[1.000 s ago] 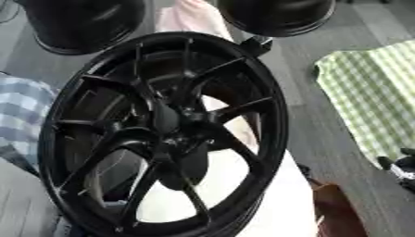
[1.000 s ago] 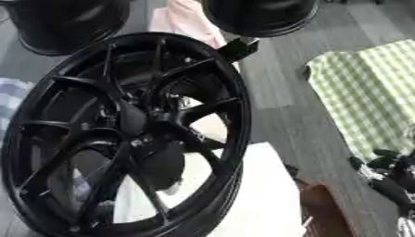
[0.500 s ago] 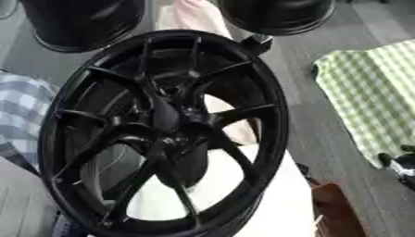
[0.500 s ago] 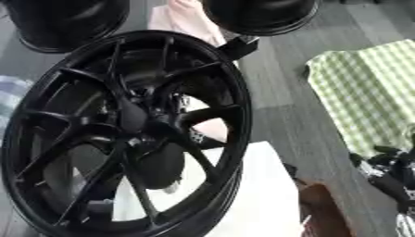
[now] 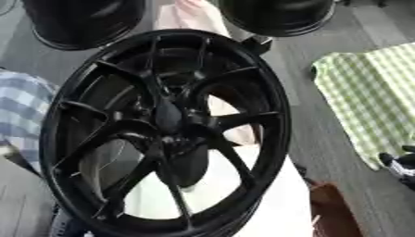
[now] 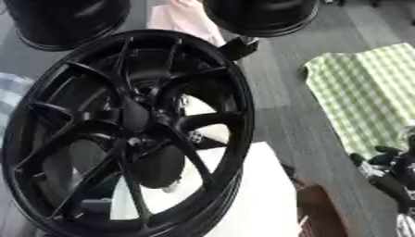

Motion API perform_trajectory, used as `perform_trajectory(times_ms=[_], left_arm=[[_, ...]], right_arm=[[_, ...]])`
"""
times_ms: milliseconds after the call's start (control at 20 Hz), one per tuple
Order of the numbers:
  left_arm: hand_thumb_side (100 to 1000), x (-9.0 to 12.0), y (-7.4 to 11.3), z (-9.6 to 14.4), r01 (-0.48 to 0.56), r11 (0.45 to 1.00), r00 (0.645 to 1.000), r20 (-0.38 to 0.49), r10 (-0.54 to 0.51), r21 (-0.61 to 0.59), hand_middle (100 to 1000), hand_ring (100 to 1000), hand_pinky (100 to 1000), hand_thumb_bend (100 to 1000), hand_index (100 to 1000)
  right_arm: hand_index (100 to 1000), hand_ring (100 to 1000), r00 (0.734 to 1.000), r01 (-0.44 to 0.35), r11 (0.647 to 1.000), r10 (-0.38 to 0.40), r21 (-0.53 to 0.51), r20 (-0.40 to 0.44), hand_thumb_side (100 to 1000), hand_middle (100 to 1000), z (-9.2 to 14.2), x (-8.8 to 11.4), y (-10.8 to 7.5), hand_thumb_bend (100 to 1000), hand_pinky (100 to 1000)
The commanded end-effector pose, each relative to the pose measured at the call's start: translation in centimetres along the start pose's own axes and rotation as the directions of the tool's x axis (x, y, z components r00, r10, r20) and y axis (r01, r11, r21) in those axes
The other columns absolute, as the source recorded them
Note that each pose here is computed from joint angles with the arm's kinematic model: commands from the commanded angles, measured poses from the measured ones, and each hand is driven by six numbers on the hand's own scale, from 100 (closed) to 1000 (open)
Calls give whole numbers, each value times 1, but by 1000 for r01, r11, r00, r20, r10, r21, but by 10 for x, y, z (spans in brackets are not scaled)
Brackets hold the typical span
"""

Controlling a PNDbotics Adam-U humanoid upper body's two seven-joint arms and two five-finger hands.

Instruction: Pull the pin out of the wheel hub.

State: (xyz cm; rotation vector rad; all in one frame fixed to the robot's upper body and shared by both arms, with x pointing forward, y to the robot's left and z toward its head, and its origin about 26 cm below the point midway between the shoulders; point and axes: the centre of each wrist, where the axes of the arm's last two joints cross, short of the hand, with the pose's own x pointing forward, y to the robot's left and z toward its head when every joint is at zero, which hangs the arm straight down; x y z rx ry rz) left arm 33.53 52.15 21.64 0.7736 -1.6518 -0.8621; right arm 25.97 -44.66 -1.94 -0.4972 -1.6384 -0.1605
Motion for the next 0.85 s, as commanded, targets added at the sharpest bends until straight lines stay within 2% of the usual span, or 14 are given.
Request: perform_trajectory(times_ms=[50, 100, 200, 300, 400, 500, 650, 750, 850], left_arm=[[646, 5, 22, 3, -17, 990, 1000, 3, 16, 141, 648, 698, 756, 477, 830], [621, 6, 21, 2, -58, 976, 998, 10, 57, 211, 594, 660, 730, 378, 790], [597, 14, 15, -5, -194, 920, 981, 72, 180, 340, 548, 616, 702, 235, 752], [610, 30, 2, -16, -379, 829, 925, 185, 331, 411, 539, 608, 693, 200, 748], [640, 49, -21, -26, -530, 734, 848, 280, 450, 426, 533, 602, 689, 200, 747], [667, 65, -52, -34, -644, 648, 765, 323, 557, 406, 531, 600, 688, 215, 747], [709, 79, -108, -43, -777, 501, 616, 294, 731, 382, 524, 592, 685, 253, 743], [717, 84, -139, -46, -812, 439, 549, 248, 798, 384, 521, 590, 684, 269, 740], [729, 86, -168, -49, -829, 394, 498, 202, 843, 397, 518, 588, 685, 283, 739]], right_arm=[[663, 606, 1000, -15, 1000, 15, -10, 22, 212, 482, -5, 7, -9, 651, 471], [663, 606, 1000, -15, 1000, 16, -10, 22, 212, 482, -5, 7, -9, 651, 471], [663, 606, 1000, -16, 1000, 16, -9, 22, 212, 482, -5, 7, -9, 651, 471], [663, 606, 1000, -15, 1000, 15, -6, 21, 211, 482, -5, 7, -8, 651, 471], [663, 606, 1000, -12, 1000, 12, -2, 20, 211, 482, -5, 7, -7, 650, 471], [663, 606, 1000, -10, 1000, 10, 2, 19, 211, 482, -5, 6, -5, 650, 471], [663, 606, 1000, -5, 1000, 5, 6, 19, 210, 482, -6, 7, -3, 650, 472], [663, 606, 1000, -3, 1000, 3, 9, 20, 210, 482, -6, 7, -1, 650, 471], [663, 606, 1000, -1, 1000, 1, 11, 21, 210, 482, -6, 7, 0, 651, 471]])
